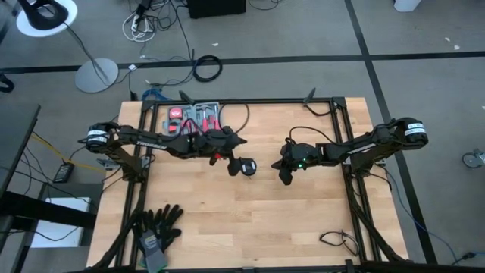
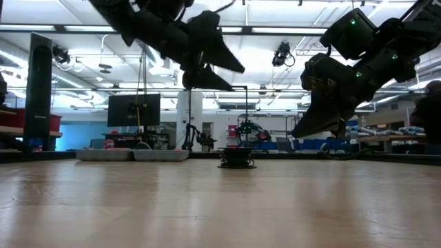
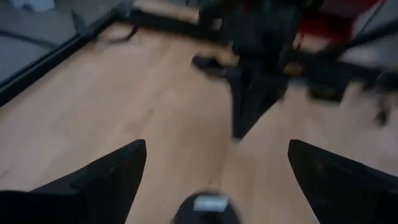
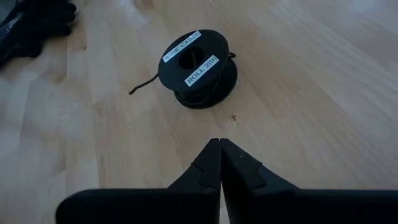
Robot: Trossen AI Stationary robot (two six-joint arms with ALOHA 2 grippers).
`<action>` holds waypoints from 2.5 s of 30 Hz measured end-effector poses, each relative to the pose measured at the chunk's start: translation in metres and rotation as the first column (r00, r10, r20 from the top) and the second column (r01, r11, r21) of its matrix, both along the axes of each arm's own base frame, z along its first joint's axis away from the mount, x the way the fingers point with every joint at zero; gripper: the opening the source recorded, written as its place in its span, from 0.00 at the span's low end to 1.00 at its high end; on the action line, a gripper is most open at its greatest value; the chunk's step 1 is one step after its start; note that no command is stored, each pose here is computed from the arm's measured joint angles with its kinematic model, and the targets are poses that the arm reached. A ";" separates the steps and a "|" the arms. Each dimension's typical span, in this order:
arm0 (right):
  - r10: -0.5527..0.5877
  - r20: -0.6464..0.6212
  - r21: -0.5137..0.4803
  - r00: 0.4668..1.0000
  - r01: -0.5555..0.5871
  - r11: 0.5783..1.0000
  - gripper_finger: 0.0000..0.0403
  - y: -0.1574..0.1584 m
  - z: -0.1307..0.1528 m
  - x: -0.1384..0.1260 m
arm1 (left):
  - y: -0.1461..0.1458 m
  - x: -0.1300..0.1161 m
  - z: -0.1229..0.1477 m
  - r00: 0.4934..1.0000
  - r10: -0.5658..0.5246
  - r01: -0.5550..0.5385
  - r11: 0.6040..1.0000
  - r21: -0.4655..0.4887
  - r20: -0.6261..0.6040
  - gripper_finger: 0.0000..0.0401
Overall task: Coil cords
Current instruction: Uncoil the black wire from the spool
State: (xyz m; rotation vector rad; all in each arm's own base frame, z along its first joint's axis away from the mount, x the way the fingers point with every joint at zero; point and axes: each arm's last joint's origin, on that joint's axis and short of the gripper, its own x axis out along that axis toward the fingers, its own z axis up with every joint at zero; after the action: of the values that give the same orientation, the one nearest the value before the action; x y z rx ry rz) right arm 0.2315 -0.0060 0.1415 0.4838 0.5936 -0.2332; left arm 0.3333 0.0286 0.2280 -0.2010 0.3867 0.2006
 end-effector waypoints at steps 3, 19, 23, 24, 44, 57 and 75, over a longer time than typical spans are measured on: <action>0.000 0.009 0.000 1.000 0.000 1.000 0.02 0.000 0.001 0.001 | 0.002 0.003 0.006 0.987 0.038 -0.027 0.997 0.070 -0.157 0.99; 0.032 0.079 -0.019 0.996 -0.030 0.999 0.02 0.005 0.007 0.004 | 0.010 0.059 -0.031 0.774 -0.086 0.165 0.984 0.069 -0.628 0.99; 0.044 0.077 -0.035 0.996 -0.041 0.999 0.01 0.005 0.006 0.004 | 0.010 0.071 -0.039 0.765 -0.108 0.180 0.983 0.049 -0.635 0.99; 0.045 0.076 -0.037 0.996 -0.043 0.998 0.01 0.005 0.006 0.004 | 0.011 0.072 -0.041 0.763 -0.104 0.180 0.982 0.055 -0.638 0.99; 0.047 0.098 -0.041 0.994 -0.044 0.998 0.02 0.005 0.008 0.006 | 0.018 0.073 -0.052 0.737 -0.033 0.143 0.984 0.107 -0.675 0.99; 0.066 0.169 -0.032 0.983 -0.062 0.998 0.02 0.009 0.014 0.009 | 0.019 0.075 -0.056 0.738 -0.023 0.125 0.987 0.103 -0.675 0.99; 0.247 0.089 -0.270 0.965 -0.215 0.938 0.09 0.051 -0.012 0.051 | 0.019 0.076 -0.055 0.748 -0.018 0.119 0.987 0.107 -0.664 0.99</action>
State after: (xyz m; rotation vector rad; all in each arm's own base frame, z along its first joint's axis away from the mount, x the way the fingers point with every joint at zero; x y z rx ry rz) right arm 0.2822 0.0453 0.1295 0.1709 0.4875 -0.0537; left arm 0.4091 0.0474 0.1726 0.0393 1.0923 0.2226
